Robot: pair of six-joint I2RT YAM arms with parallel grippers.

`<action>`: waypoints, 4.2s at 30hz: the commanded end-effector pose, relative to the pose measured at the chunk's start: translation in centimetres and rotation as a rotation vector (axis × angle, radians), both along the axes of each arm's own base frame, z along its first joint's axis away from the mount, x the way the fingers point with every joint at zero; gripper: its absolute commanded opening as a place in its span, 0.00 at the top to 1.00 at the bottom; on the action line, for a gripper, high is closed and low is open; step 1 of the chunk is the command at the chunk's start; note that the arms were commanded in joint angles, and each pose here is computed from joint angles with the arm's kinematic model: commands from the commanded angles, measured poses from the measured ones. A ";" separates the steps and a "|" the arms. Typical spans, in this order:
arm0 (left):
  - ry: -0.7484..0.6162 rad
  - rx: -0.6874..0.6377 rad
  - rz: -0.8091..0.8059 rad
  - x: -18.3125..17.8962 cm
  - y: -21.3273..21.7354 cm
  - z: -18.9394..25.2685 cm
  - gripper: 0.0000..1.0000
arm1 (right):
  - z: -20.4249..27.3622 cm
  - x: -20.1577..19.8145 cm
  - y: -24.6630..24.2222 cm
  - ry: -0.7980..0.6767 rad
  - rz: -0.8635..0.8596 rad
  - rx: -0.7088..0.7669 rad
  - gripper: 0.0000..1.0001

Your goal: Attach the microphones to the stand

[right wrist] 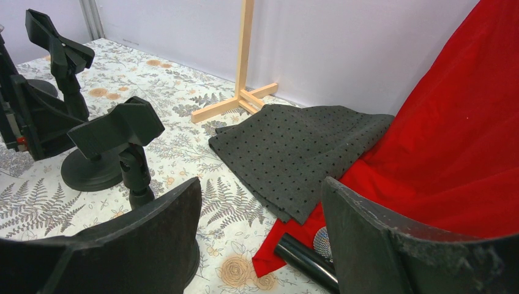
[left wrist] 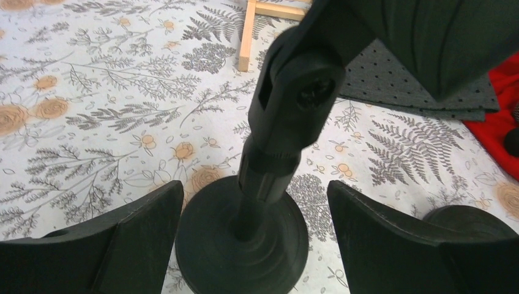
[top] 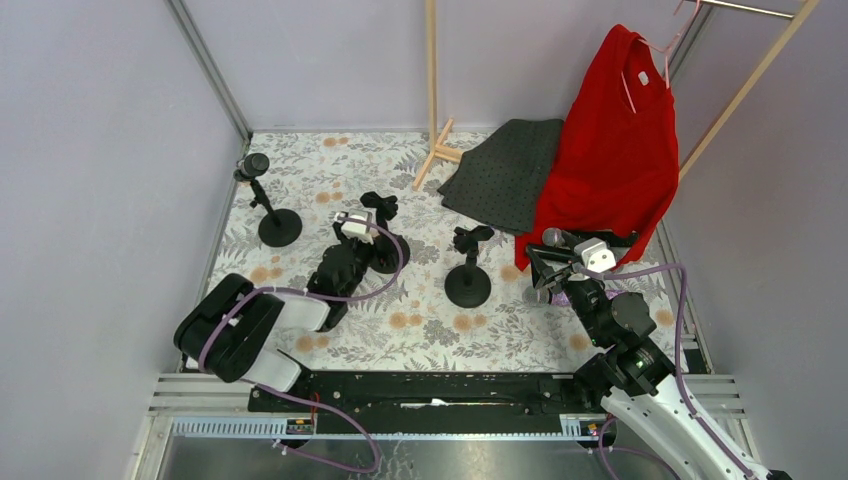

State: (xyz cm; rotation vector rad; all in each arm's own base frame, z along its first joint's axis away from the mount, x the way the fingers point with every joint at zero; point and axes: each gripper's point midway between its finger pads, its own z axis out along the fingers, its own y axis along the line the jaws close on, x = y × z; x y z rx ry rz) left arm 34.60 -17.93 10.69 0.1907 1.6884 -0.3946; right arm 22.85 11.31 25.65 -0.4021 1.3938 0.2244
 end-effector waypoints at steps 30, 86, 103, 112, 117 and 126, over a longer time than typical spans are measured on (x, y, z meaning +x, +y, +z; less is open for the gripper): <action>0.354 -0.235 -0.093 -7.6 -8.0 -4.9 0.06 | 0.8 0.0 0.0 -0.021 0.001 0.015 0.23; -0.303 -0.251 -0.478 -11.3 -17.2 7.4 0.01 | 0.3 2.3 -1.5 0.453 -0.297 0.211 0.19; -0.324 -0.272 -0.421 -7.9 -21.3 7.6 0.17 | -6.0 2.5 -4.2 0.768 -0.587 0.342 0.20; -0.311 -0.234 -0.380 -6.8 -21.5 5.9 0.36 | -10.4 2.8 -7.2 0.879 -0.693 0.557 0.17; -0.322 -0.212 -0.377 -6.4 -21.9 5.5 0.41 | -10.9 2.3 -7.8 0.895 -0.732 0.542 0.17; -0.330 -0.224 -0.393 -5.7 -22.6 5.6 0.69 | -9.4 2.2 -7.5 0.877 -0.691 0.543 0.17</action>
